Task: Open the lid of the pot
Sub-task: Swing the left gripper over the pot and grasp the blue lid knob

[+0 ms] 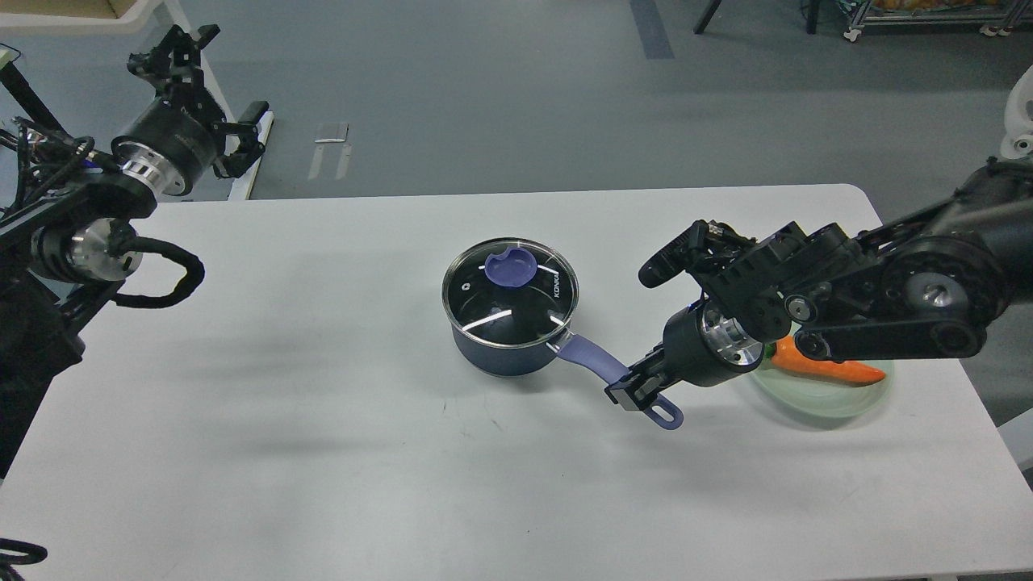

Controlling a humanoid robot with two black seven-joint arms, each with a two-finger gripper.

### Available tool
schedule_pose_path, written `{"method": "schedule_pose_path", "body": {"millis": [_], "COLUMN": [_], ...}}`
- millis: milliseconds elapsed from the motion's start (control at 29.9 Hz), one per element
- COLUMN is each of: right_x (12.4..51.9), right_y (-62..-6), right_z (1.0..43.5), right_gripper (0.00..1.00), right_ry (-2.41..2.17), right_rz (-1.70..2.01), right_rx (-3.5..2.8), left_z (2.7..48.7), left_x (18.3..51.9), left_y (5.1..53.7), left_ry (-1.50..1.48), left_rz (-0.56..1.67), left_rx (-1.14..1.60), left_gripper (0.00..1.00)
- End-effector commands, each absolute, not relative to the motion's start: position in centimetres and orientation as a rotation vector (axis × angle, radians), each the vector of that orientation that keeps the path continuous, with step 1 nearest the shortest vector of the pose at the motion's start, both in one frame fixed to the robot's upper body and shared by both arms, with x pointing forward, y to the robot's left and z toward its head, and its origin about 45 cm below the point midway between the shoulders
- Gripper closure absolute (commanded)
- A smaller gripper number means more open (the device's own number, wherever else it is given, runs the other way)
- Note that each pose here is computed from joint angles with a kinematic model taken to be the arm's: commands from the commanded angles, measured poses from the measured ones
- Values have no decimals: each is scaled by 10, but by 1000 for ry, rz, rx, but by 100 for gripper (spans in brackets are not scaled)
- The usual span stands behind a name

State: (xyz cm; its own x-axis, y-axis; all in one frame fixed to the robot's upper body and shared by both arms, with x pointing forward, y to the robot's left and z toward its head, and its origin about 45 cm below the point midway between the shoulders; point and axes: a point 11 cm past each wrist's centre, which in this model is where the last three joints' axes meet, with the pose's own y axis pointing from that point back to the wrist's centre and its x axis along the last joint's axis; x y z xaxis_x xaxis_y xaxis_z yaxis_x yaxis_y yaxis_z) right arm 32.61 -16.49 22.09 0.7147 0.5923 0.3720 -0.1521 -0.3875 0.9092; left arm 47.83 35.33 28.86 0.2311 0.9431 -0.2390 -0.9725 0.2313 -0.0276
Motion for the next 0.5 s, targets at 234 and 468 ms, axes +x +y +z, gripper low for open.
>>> {"method": "schedule_pose_path", "body": {"millis": [234,468], "right_x": [328,328], "right_y": [-160,-160], "right_z": [223,223], "right_gripper": [76,76], "right_ry": [349,333], "right_rz": [840,823], "right_rx": [1802,1814], "left_z": [344,328], "left_x": [488,471], "left_y": [276,206], "left_ry": [-227,-581], "left_rz": [1038,703], "left_rx": [87,391], "left_gripper": [1,1]}}
